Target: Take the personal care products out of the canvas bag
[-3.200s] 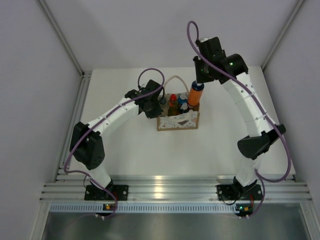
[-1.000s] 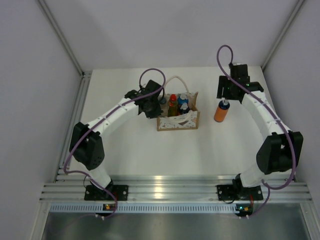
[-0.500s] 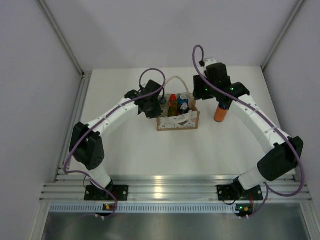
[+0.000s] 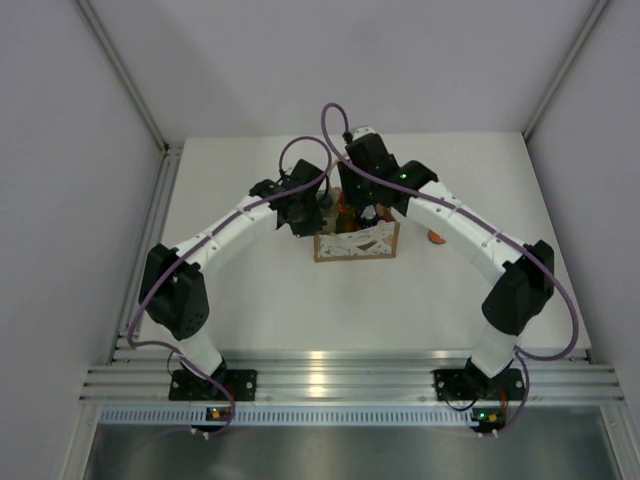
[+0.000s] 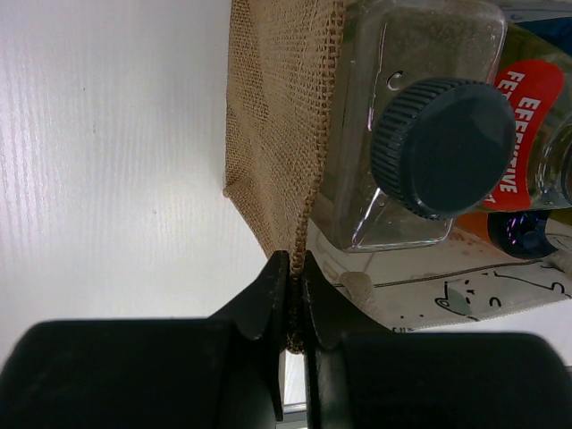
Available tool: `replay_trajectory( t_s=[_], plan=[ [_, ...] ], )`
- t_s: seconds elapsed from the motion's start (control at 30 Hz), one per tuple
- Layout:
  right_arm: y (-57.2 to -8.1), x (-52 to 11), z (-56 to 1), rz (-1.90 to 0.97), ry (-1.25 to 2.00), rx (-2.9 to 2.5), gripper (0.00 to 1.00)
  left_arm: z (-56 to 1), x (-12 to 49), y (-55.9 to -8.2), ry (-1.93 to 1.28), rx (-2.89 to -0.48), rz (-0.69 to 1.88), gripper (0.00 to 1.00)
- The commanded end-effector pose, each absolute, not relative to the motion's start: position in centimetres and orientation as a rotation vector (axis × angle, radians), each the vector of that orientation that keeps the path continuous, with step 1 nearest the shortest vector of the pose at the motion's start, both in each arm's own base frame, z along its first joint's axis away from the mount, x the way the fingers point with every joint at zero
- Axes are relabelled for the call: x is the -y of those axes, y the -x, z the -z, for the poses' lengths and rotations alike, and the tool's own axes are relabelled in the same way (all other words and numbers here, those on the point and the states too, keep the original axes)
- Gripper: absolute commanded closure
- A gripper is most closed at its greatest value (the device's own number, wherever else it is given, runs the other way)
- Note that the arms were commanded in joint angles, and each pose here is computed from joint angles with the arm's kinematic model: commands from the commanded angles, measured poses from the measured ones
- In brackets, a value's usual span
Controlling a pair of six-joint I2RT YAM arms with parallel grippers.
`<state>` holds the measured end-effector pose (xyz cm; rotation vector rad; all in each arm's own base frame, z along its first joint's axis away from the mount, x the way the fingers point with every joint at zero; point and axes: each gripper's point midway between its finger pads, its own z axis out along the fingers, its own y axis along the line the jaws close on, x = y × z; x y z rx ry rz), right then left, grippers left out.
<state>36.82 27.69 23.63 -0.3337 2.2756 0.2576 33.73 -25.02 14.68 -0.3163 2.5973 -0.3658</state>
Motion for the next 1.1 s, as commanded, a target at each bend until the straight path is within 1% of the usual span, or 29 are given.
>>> replay_trajectory(
  t_s=[0.0,0.37,0.6,0.8,1.07],
  plan=[
    [-38.4,-27.1,-24.2,-0.154,0.299,-2.255,0.57,-14.8,25.1,-32.7,0.296,-2.625,0.379,1.00],
    [-40.2,-25.3,-25.9,-0.172,0.314,-2.225,0.59,-14.6,24.9,-32.6,0.289,-2.626,0.368,1.00],
    [-42.2,-24.4,-25.2,-0.170,0.379,-2.234,0.61,-14.6,25.1,-32.7,0.285,-2.630,0.370,1.00],
    [-41.5,-25.5,-25.8,-0.262,0.433,-2.228,0.61,-14.8,25.0,-32.8,0.286,-2.623,0.367,1.00],
    [-42.9,-24.4,-23.5,-0.149,0.463,-2.254,0.62,-14.8,25.0,-32.8,0.293,-2.622,0.373,1.00]
  ],
)
